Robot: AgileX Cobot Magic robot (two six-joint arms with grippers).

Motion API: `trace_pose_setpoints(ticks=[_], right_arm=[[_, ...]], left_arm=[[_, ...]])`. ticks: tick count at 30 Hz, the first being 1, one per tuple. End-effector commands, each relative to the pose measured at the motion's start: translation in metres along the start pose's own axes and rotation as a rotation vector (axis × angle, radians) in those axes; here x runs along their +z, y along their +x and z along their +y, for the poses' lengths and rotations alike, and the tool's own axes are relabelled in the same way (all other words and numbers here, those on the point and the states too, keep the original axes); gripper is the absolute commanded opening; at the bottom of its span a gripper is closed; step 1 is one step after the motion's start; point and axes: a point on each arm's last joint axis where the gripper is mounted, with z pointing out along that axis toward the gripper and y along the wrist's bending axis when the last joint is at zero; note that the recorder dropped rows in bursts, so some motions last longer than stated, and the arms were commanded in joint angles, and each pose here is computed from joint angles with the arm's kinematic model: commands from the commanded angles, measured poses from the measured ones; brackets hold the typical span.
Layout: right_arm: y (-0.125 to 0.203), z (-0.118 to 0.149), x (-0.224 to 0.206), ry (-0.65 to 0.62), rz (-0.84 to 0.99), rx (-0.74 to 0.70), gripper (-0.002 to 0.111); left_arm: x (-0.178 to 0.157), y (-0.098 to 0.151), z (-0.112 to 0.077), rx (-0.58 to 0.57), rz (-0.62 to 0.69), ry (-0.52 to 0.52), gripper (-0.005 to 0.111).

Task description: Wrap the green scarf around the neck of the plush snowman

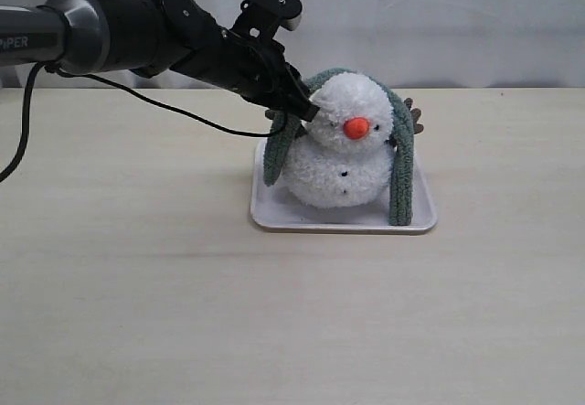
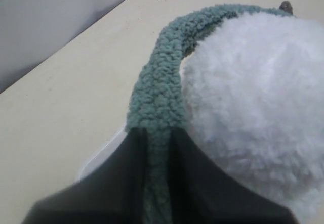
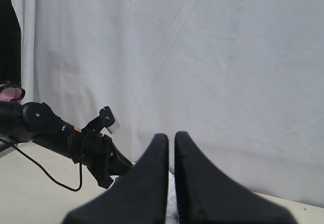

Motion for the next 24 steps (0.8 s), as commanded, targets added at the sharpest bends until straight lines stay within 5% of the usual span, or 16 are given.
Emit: trace_pose_setpoints(ticks=[1,17,24], right_arm=[[0.001,0.0,0.0,0.004,-0.004,0.0,0.004],[0.002,-0.001,0.001,0.007,-0.003,0.001,0.004],[0.003,-0.001,0.001,0.007,-0.003,-0.001,0.004]], left_arm=[[0.002,-0.001,0.0,-0.007,-0.008,-0.005,0.0],[-0.013,-0.014,-0.01,0.007,0.019,0.11,0.0],[-0.014,-0.012,-0.011,-0.088,0.047,0.121,0.0]])
